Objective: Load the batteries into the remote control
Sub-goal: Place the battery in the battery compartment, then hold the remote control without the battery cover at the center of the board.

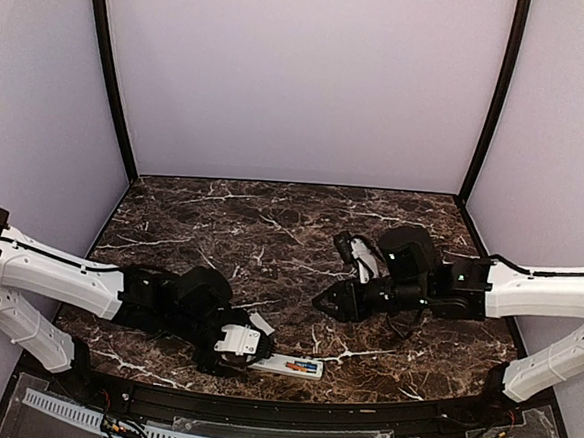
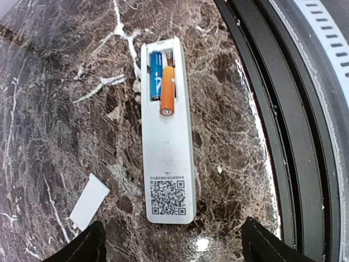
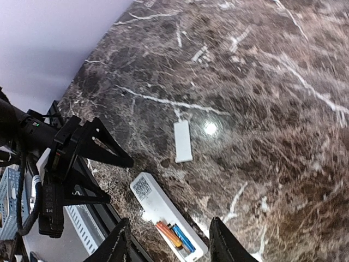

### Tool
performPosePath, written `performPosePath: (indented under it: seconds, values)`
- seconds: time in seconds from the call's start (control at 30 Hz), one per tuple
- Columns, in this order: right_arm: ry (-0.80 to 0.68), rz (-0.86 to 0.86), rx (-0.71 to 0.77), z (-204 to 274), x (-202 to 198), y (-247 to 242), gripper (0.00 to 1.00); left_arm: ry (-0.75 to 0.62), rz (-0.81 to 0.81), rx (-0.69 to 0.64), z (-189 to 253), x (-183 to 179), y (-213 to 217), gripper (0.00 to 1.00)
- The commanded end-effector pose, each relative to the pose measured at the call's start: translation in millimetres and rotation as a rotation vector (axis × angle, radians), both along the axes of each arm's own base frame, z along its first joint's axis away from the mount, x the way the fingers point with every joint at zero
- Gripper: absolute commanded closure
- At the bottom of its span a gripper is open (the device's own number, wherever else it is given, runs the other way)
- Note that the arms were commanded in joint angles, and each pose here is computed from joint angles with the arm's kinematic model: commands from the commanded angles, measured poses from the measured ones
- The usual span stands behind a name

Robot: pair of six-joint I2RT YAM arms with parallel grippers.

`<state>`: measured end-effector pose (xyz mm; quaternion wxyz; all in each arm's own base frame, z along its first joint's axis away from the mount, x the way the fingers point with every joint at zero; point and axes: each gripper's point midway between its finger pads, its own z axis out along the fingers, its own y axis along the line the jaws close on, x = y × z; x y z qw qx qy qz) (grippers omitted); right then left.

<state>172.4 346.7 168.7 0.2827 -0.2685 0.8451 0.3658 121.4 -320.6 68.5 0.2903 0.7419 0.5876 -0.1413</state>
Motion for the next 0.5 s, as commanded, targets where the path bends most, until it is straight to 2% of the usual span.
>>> performPosePath:
  seconds: [0.0, 0.2, 0.47]
  values:
    - [0.228, -0.310, -0.133, -41, 1, -38, 0.53, 0.072, -0.059, 0.073, -18, -1, 7, 0.16]
    - [0.295, -0.421, -0.328, -74, -15, -65, 0.42, 0.113, -0.040, 0.100, -29, 1, 8, 0.18]
    - [0.142, -0.527, -0.437, -67, 11, -80, 0.30, 0.165, -0.017, 0.171, -42, 2, 7, 0.26]
